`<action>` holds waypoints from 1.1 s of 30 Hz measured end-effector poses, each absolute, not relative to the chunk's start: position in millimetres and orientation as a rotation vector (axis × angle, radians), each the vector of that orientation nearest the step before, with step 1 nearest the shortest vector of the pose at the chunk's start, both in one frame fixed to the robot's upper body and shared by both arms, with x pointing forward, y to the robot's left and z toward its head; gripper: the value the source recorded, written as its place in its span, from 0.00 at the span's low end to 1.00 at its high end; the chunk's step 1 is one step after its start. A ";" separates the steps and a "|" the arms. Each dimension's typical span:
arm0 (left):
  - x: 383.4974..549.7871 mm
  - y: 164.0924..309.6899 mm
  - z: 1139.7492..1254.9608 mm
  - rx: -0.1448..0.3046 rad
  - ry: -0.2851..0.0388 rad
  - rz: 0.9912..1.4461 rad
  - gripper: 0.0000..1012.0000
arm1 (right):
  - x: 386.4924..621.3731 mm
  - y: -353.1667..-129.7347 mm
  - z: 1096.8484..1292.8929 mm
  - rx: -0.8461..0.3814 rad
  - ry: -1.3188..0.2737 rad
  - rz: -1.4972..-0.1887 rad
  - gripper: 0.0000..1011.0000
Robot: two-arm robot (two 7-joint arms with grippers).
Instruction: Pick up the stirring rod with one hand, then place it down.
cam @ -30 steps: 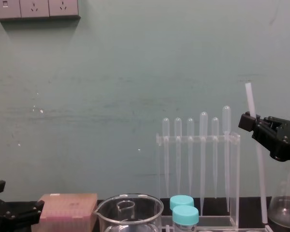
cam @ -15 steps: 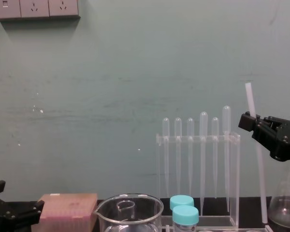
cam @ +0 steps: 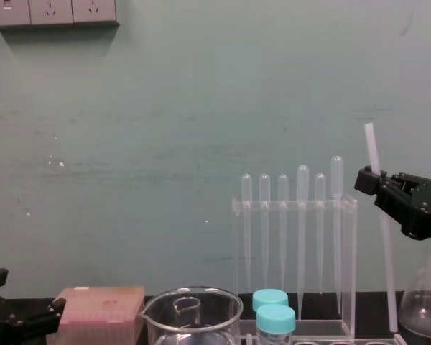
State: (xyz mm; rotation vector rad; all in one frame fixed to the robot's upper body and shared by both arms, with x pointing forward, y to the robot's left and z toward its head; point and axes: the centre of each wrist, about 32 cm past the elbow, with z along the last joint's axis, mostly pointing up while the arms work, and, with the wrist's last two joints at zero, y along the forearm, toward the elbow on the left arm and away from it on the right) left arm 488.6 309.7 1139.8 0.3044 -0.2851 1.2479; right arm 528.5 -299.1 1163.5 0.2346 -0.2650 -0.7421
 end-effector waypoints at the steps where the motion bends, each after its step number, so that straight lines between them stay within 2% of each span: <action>1: 488.6 309.6 1139.8 0.304 -0.285 1.248 0.99 | 528.5 -299.1 1163.5 0.235 -0.265 -0.742 0.07; 33: 488.6 309.7 1139.8 0.304 -0.285 1.248 0.99 | 528.5 -299.2 1163.5 0.235 -0.265 -0.742 0.07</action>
